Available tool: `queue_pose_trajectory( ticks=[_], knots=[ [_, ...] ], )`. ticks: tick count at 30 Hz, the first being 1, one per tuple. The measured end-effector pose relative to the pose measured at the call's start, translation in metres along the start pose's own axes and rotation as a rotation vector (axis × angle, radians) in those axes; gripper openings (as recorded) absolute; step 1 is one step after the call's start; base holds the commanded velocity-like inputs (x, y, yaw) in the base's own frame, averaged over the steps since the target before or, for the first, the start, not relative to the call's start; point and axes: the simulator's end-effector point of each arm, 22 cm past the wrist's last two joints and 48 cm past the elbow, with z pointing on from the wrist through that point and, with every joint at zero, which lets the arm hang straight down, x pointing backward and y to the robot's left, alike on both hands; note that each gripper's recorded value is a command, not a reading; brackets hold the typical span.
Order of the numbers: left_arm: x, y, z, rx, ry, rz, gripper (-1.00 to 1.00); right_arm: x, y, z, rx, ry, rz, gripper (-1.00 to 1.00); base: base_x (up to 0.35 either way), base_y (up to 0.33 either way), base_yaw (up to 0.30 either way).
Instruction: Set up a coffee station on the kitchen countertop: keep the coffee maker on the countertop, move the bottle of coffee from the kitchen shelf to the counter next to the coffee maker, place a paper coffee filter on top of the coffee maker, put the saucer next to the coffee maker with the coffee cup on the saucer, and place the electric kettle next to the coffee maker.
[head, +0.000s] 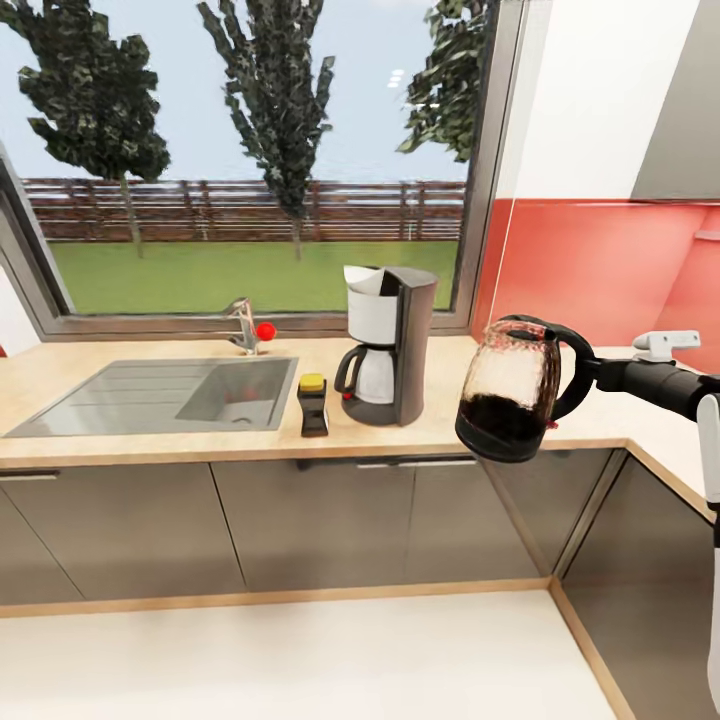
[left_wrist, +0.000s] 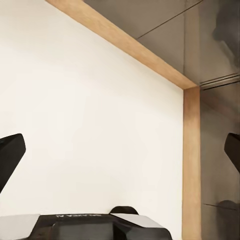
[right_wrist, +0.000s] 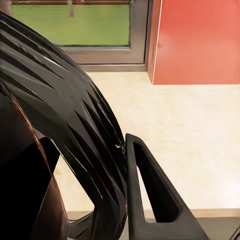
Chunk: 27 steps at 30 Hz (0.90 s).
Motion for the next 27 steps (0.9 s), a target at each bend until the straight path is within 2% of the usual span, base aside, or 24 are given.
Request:
queue_pose_trajectory(
  ticks=[17, 27],
  knots=[
    [-0.0035, -0.0070, -0.0072, 0.001, 0.000, 0.000, 1.00, -0.0098, -0.0002, -0.0029, 0.001, 0.000, -0.001, -1.00, 0.001, 0.000, 0.000],
    [-0.0037, -0.0069, -0.0072, 0.000, 0.000, 0.000, 1.00, -0.0089, -0.0007, -0.0026, 0.003, 0.002, 0.000, -1.00, 0.111, -0.044, 0.000]
  ],
)
